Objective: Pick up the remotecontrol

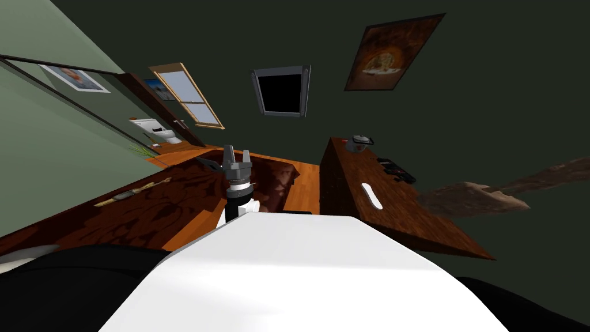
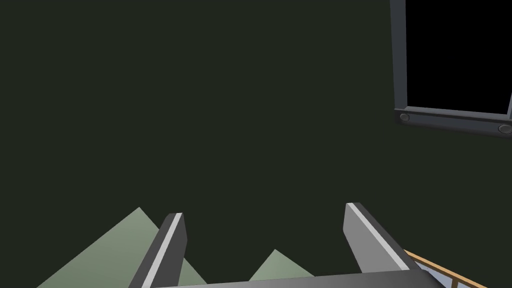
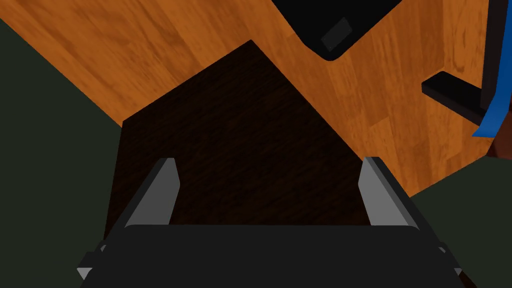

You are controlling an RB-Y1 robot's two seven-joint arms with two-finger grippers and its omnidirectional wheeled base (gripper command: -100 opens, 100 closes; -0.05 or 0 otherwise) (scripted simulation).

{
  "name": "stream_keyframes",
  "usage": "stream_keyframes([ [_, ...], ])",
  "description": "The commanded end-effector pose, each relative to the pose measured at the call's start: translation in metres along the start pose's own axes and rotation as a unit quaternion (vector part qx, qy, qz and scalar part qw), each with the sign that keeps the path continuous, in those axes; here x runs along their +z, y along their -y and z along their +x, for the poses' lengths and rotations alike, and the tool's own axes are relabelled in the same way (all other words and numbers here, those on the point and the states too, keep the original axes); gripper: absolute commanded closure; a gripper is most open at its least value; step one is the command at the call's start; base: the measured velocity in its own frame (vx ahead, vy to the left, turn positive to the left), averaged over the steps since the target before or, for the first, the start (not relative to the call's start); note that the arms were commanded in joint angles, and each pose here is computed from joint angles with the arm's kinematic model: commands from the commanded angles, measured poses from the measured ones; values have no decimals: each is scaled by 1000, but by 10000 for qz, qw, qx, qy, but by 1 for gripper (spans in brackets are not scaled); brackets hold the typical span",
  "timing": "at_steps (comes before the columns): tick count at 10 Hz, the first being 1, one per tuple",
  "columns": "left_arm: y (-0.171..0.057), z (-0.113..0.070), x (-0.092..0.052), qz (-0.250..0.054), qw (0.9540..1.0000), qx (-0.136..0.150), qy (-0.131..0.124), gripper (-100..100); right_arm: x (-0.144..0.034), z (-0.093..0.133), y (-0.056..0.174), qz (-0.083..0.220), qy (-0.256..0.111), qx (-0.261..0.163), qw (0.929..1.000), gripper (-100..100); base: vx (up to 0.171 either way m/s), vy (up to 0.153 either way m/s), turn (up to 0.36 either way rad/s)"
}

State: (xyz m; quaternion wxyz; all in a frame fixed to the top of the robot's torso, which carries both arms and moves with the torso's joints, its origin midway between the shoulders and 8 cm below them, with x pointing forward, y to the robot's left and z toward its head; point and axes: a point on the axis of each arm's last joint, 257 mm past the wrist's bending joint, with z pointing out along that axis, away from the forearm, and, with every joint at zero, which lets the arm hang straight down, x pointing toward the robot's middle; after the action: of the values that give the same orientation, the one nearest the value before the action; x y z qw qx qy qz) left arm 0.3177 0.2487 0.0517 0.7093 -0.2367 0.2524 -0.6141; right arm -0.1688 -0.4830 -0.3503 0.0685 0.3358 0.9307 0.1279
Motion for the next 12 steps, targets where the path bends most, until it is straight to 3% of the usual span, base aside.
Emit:
stream_keyframes([
  [1, 0, 0, 0, 0, 10000, 0, 0, 0, -8, -4, 9, 146, -81, -139, 9998, -100, 193, 24, 38],
  [4, 0, 0, 0, 1, 10000, 0, 0, 0, -35, -16, 43, 615, -287, -550, 9962, -100, 188, 23, 64],
  [7, 0, 0, 0, 0, 10000, 0, 0, 0, -47, -27, 56, 817, -383, -792, 9928, -100, 182, 20, 49],
  [9, 0, 0, 0, 0, 10000, 0, 0, 0, -65, -46, 74, 1118, -482, -1179, 9855, -100, 259, -4, 88],
  [10, 0, 0, 0, 0, 10000, 1, 0, 0, -65, -49, 74, 1127, -504, -1224, 9848, -100, 234, -5, 39],
  [12, 0, 0, 0, 0, 10000, 0, 0, 0, -76, -73, 83, 1327, -552, -1603, 9765, -100, 305, 1, 68],
])
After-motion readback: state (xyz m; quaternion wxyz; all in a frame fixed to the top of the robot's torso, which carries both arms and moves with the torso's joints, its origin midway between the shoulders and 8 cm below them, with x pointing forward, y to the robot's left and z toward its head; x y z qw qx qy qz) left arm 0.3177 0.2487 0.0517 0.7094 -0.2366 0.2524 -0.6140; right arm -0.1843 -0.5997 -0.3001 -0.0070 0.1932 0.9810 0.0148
